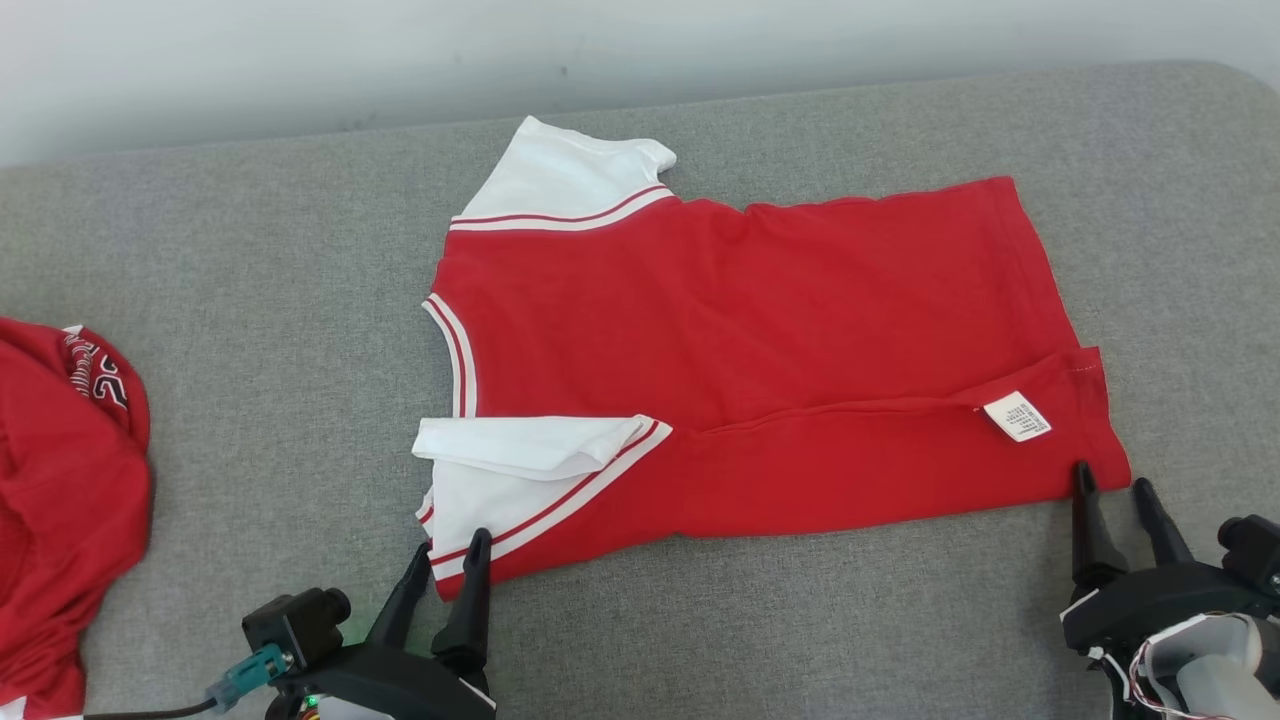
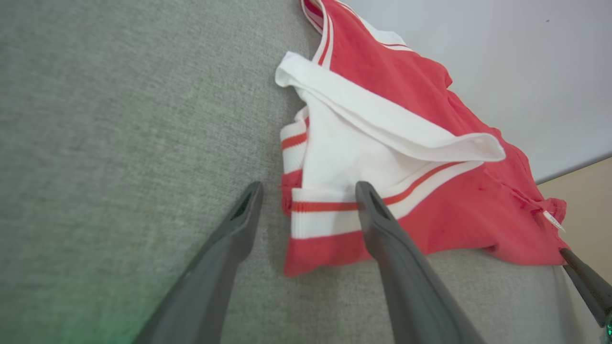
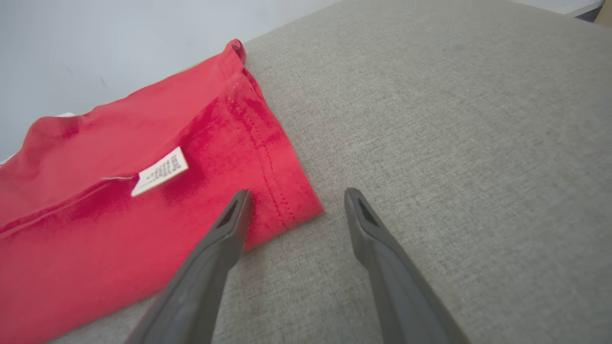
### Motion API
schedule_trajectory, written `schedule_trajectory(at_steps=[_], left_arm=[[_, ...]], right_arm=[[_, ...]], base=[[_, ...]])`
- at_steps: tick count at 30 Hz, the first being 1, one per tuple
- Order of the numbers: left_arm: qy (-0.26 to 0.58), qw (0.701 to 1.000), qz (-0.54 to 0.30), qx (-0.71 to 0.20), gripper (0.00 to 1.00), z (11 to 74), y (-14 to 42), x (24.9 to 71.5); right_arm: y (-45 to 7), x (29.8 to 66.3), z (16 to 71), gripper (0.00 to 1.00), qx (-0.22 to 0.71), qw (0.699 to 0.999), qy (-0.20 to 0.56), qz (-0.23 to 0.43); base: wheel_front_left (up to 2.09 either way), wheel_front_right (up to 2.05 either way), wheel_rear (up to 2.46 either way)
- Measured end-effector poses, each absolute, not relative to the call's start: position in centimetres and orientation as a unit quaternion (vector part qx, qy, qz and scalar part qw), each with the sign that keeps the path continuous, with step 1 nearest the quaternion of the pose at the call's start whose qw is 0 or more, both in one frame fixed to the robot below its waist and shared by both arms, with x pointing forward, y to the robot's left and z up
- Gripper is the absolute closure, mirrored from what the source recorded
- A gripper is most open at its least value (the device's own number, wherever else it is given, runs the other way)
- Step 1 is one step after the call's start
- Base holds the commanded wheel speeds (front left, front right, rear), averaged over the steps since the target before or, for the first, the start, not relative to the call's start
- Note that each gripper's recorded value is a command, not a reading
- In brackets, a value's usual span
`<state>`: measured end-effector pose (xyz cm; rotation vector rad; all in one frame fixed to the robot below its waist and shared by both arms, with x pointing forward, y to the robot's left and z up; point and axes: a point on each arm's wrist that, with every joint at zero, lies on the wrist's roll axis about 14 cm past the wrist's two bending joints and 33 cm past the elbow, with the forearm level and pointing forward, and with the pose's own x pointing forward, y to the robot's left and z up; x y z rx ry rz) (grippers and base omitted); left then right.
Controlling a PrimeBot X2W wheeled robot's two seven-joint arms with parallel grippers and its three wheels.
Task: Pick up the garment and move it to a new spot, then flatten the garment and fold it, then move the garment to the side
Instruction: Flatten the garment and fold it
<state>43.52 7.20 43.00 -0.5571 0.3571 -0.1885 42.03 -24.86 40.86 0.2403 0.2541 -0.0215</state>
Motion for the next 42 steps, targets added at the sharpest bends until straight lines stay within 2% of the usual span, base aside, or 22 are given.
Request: schedule_trajectory(at_steps=[1,7,8,9,10,11,12,13,28,42], left_arm=[[0.175,0.941,-0.094,-0.273,1.00,43.0,7.1,43.5],[0.173,0.940,-0.110,-0.272,1.00,43.3,6.7,43.1],[0.172,0.940,-0.113,-0.272,1.00,43.4,6.6,42.9],[0.170,0.940,-0.114,-0.272,1.00,43.5,6.7,42.8],[0.167,0.941,-0.114,-0.272,1.00,43.6,6.7,42.8],[0.164,0.941,-0.116,-0.273,1.00,43.8,6.7,42.7],[0.162,0.940,-0.118,-0.275,1.00,44.0,6.7,42.7],[0.160,0.940,-0.118,-0.276,1.00,44.0,6.7,42.6],[0.146,0.940,-0.131,-0.278,1.00,45.7,6.7,41.7],[0.164,0.937,-0.133,-0.279,1.00,46.8,7.0,37.8]], right_arm=[[-24.8,42.0,40.7,0.00,0.120,0.984,0.130,-0.011],[-24.7,42.0,40.2,0.00,0.137,0.981,0.138,-0.019],[-24.8,42.0,40.2,0.11,0.139,0.981,0.137,-0.020],[-24.8,42.1,40.2,0.36,0.144,0.980,0.136,-0.023],[-24.9,42.1,40.3,0.52,0.147,0.979,0.136,-0.024],[-24.9,42.1,40.3,0.60,0.149,0.979,0.135,-0.025],[-24.9,42.1,40.3,0.87,0.151,0.979,0.135,-0.025],[-24.9,42.1,40.4,1.00,0.152,0.979,0.135,-0.025],[-25.1,40.7,41.1,1.00,0.133,0.982,0.135,-0.005],[-26.6,35.9,41.5,1.00,0.110,0.983,0.143,0.008]], base=[[0.00,0.00,0.00],[0.00,0.00,0.00],[0.00,0.00,0.00],[0.00,0.00,0.00],[0.00,0.00,0.00],[0.00,0.00,0.00],[0.00,0.00,0.00],[0.00,0.00,0.00],[0.00,0.00,0.00],[0.00,0.00,0.00]])
